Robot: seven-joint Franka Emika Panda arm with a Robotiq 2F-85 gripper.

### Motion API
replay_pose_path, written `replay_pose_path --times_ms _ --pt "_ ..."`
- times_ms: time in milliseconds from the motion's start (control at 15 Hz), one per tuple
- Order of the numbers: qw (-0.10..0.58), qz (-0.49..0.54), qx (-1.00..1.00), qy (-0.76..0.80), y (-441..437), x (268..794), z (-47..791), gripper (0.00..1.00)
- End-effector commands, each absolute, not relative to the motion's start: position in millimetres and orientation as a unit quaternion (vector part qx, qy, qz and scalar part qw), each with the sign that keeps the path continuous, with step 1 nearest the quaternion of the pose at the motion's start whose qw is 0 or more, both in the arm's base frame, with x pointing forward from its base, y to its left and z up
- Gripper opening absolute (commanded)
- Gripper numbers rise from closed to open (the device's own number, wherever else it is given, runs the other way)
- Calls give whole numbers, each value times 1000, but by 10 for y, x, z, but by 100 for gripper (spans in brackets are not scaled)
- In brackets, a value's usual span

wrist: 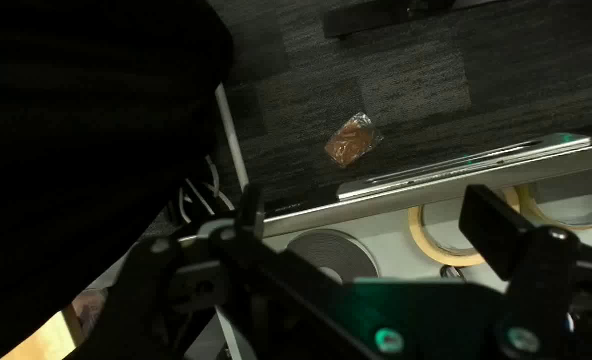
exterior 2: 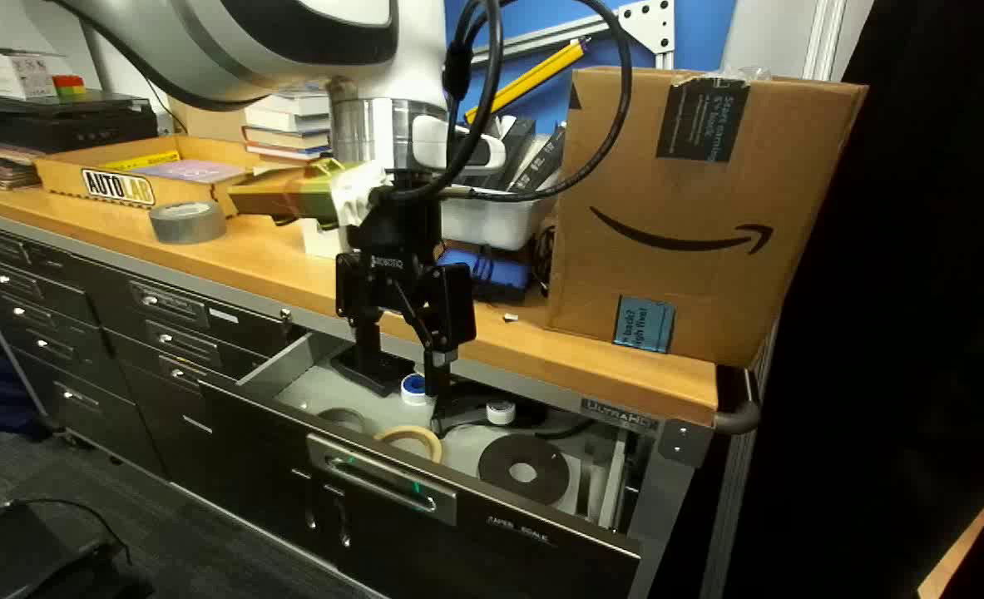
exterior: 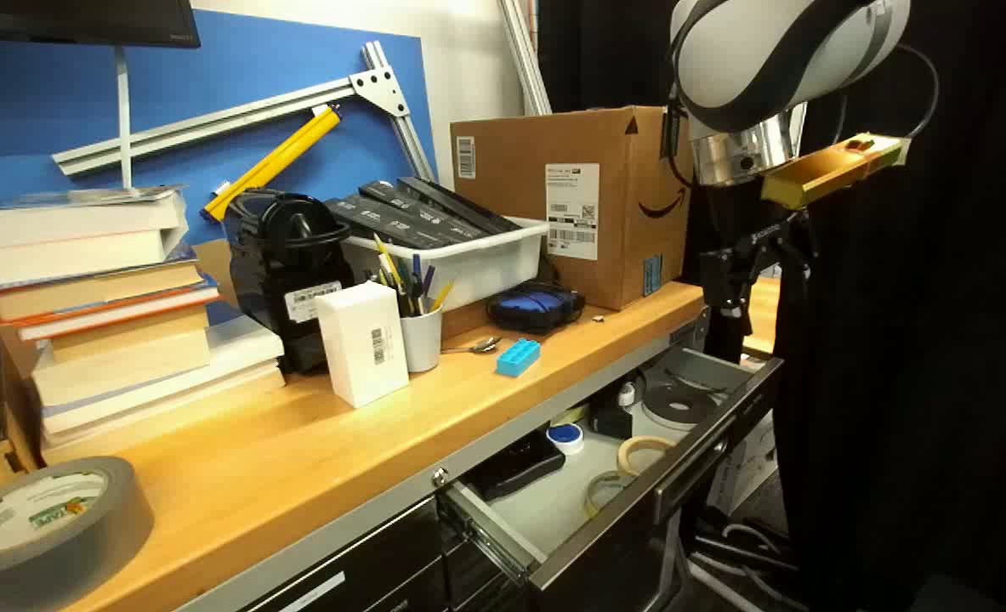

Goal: Put the blue lego brick in the open drawer then close the drawer

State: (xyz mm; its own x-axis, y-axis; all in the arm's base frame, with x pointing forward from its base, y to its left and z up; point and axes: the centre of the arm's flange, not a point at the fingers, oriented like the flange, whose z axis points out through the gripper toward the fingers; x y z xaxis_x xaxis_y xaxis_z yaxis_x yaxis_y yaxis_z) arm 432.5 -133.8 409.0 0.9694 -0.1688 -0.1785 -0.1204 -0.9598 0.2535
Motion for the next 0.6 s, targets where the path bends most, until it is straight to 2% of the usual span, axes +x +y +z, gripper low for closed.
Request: replay_pose_path --times_ms 0,267,533 --pt "122 -98 985 -74 -1341 4335 4109 100" --pt "108 -96 987 -72 -1041 4678 4090 100" --pt "95 -104 990 -30 -364 5120 3991 100"
